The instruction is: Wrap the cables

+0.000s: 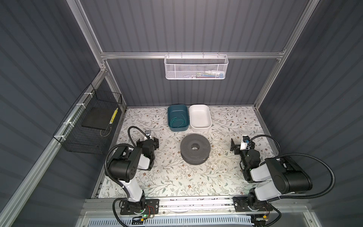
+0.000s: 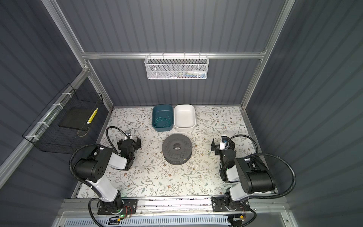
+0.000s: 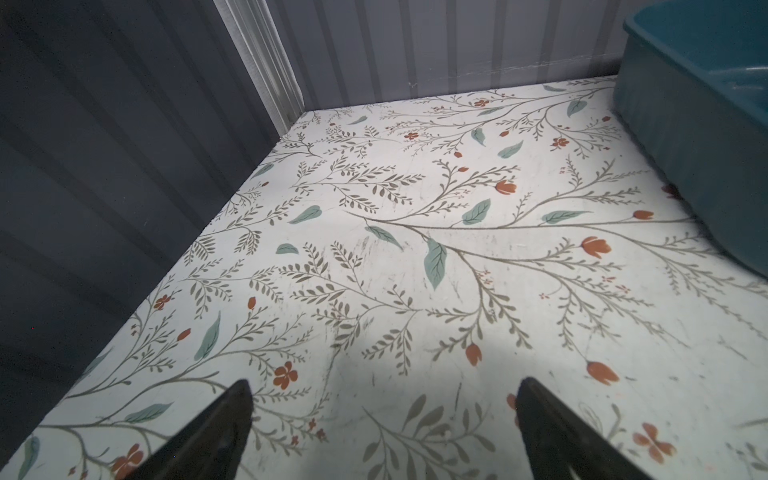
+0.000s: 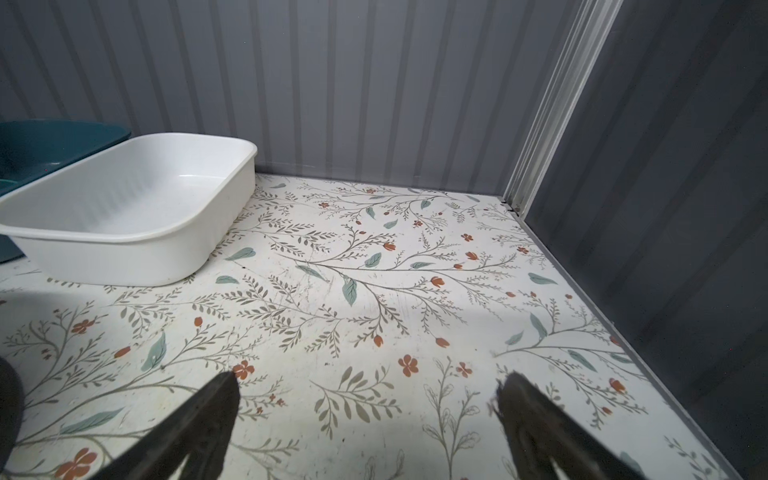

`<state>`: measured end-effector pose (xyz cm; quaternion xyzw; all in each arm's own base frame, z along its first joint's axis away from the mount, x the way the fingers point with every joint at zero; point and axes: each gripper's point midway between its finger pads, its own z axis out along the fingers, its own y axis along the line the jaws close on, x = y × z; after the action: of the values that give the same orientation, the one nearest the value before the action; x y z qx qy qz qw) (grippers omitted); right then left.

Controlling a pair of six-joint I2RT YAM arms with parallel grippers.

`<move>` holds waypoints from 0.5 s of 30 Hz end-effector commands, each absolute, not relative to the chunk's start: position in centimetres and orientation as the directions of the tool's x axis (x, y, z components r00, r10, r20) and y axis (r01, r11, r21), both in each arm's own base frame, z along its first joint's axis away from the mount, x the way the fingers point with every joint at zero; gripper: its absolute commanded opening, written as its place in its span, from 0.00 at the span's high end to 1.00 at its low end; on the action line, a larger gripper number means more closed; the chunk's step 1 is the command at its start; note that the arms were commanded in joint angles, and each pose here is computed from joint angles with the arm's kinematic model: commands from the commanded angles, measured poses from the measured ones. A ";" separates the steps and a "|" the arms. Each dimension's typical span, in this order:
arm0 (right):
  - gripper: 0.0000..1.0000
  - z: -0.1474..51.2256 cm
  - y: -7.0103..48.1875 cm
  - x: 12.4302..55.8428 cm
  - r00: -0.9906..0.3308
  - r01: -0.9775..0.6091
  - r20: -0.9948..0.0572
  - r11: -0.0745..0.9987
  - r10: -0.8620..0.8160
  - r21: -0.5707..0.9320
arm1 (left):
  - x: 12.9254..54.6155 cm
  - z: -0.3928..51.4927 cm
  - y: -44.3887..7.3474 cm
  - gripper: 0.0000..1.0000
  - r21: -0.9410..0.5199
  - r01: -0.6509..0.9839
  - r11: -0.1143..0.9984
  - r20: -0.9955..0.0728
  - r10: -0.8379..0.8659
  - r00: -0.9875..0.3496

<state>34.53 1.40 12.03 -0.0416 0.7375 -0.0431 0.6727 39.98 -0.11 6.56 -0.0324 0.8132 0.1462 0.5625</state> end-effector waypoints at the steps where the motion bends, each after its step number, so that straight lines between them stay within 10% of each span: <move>1: 0.01 13.5 1.0 34.9 -0.037 0.028 -0.994 0.994 -0.101 -0.102 | 40.3 7.7 0.4 0.01 0.183 -0.251 0.951 -0.939 0.093 -0.333; 15: 0.01 11.9 -3.4 38.4 -0.236 0.133 -0.967 0.989 0.097 0.067 | 40.3 7.7 0.4 0.00 0.183 -0.251 0.951 -0.938 0.093 -0.334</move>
<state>38.87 -4.13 14.14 0.0711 0.7579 -0.0387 0.6474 39.98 -0.11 6.56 -0.0325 0.8131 0.1463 0.5624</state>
